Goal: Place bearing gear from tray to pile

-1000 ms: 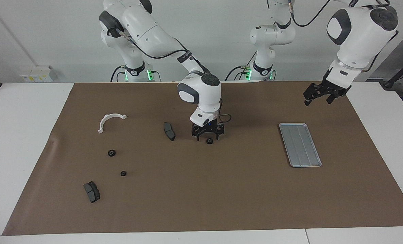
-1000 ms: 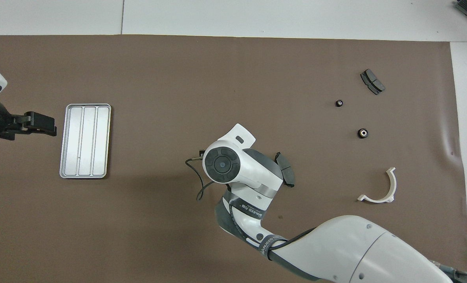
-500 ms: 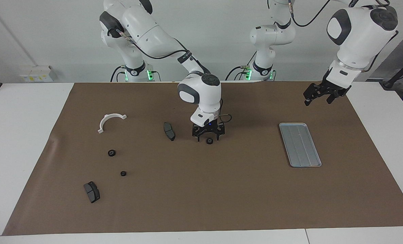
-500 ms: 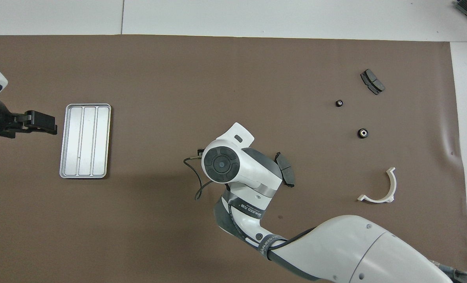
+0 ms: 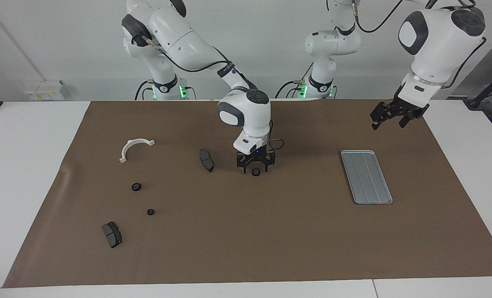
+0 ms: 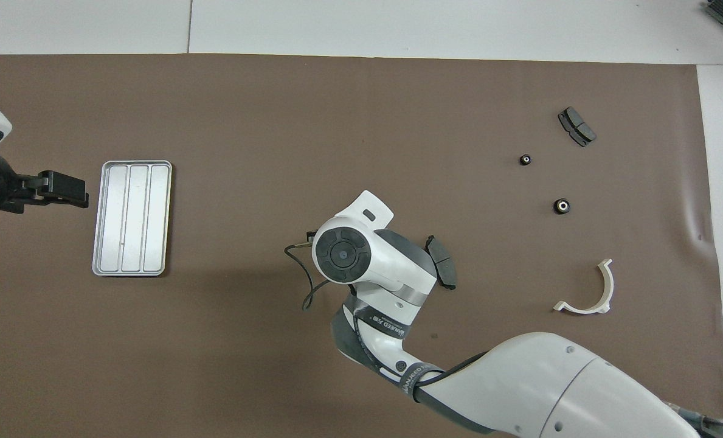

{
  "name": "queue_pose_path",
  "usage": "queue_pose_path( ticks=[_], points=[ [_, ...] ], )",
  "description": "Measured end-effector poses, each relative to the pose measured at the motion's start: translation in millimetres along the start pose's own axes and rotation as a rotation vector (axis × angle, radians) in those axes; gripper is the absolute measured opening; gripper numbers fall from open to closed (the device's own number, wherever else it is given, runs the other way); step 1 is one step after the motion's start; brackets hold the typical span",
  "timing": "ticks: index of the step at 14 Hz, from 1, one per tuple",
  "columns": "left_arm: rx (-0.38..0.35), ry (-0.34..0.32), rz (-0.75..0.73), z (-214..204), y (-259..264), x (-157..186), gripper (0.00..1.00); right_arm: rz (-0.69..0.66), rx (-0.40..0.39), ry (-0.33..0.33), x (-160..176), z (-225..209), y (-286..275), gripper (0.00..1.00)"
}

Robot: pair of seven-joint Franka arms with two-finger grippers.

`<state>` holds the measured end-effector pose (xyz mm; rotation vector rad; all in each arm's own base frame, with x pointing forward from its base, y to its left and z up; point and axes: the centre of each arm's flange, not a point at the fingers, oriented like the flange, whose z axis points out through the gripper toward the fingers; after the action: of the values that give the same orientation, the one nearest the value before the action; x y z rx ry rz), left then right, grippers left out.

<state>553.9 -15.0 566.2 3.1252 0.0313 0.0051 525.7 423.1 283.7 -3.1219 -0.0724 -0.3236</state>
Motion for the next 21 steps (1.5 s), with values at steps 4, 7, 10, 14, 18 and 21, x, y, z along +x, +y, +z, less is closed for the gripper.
queue_pose_path(
  ticks=[4, 7, 10, 14, 18, 21],
  points=[
    [0.000, 0.000, 0.001, 0.0, 0.0, 0.0, 1.00, 0.000, 0.001, 0.003, 0.7, -1.4, 0.0, 0.42],
    [0.000, 0.000, 0.001, 0.0, 0.0, 0.0, 1.00, 0.000, 0.001, 0.004, 0.9, -1.8, 0.1, 0.35],
    [0.000, 0.000, 0.001, 0.0, -0.3, 0.1, 1.00, 0.000, 0.001, 0.004, 0.9, -1.8, 0.1, 0.35],
    [0.000, 0.000, 0.001, 0.0, -0.3, 0.1, 1.00, 0.007, -0.005, 0.005, 4.3, -3.9, 1.9, 0.35],
    [0.000, 0.000, 0.002, 0.0, 0.3, 0.0, 1.00, 0.102, -0.022, 0.010, 36.8, -56.2, 35.7, 0.35],
    [0.000, 0.003, 0.006, -0.2, 2.0, 0.2, 1.00, 0.128, -0.039, -0.025, 73.9, -97.0, 111.6, 0.35]
  ],
)
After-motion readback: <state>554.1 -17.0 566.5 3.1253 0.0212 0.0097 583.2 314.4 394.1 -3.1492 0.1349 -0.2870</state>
